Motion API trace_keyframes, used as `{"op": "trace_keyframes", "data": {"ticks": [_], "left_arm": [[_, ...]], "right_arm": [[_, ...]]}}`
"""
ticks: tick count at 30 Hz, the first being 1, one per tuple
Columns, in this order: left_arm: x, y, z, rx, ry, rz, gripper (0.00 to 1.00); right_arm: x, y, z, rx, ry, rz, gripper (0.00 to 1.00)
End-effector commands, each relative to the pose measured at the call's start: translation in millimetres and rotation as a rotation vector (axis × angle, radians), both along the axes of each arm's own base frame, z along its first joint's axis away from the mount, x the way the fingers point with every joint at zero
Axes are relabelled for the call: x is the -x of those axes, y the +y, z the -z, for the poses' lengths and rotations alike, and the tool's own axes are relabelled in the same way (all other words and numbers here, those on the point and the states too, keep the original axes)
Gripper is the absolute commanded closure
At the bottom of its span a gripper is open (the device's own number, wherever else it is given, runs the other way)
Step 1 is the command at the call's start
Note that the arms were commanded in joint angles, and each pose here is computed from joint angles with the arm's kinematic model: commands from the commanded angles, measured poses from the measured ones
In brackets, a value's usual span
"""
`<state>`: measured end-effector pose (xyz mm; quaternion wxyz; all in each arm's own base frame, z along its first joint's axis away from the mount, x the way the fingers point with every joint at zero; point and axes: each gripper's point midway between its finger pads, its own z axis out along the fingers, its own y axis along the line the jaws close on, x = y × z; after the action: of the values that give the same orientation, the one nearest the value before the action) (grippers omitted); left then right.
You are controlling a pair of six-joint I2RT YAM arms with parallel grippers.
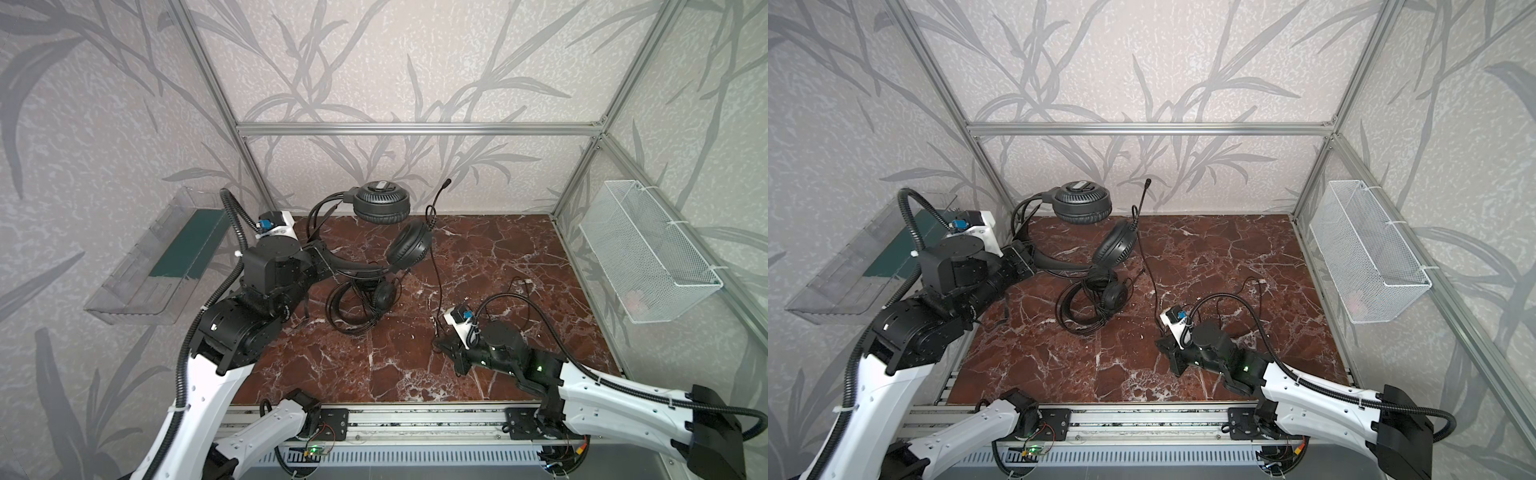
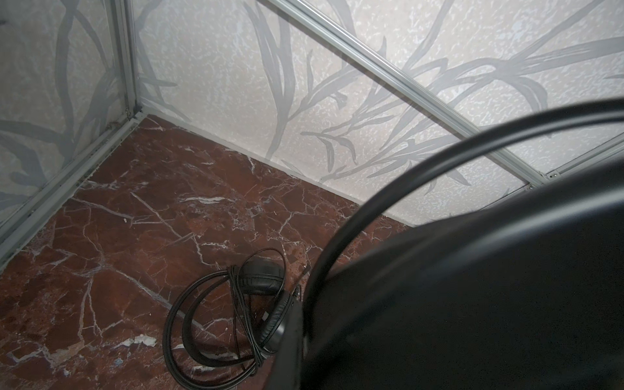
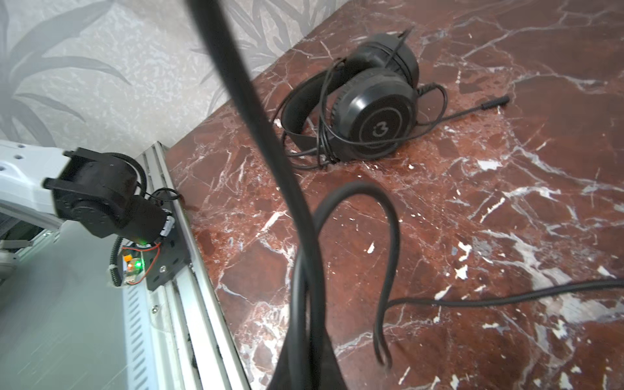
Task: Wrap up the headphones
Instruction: 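Lower the right gripper onto the black cable on the table and close it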
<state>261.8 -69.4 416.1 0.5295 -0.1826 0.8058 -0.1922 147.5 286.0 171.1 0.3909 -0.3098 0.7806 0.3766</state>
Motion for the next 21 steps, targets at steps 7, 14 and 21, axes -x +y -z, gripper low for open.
{"op": "trace_keyframes", "data": {"ticks": [7, 14, 21], "left_arm": [[-36.6, 6.7, 22.8, 0.077, 0.077, -0.044, 1.00], [-50.3, 5.2, 61.7, 0.059, 0.159, -0.030, 1.00], [-46.1, 6.4, 64.8, 0.093, 0.163, -0.023, 1.00]], "right_arm": [[50.2, -1.1, -28.7, 0.186, -0.012, -0.197, 1.00], [54.7, -12.0, -33.7, 0.325, -0.095, -0.193, 0.91], [24.0, -37.4, -51.5, 0.158, -0.073, 0.030, 0.29]]}}
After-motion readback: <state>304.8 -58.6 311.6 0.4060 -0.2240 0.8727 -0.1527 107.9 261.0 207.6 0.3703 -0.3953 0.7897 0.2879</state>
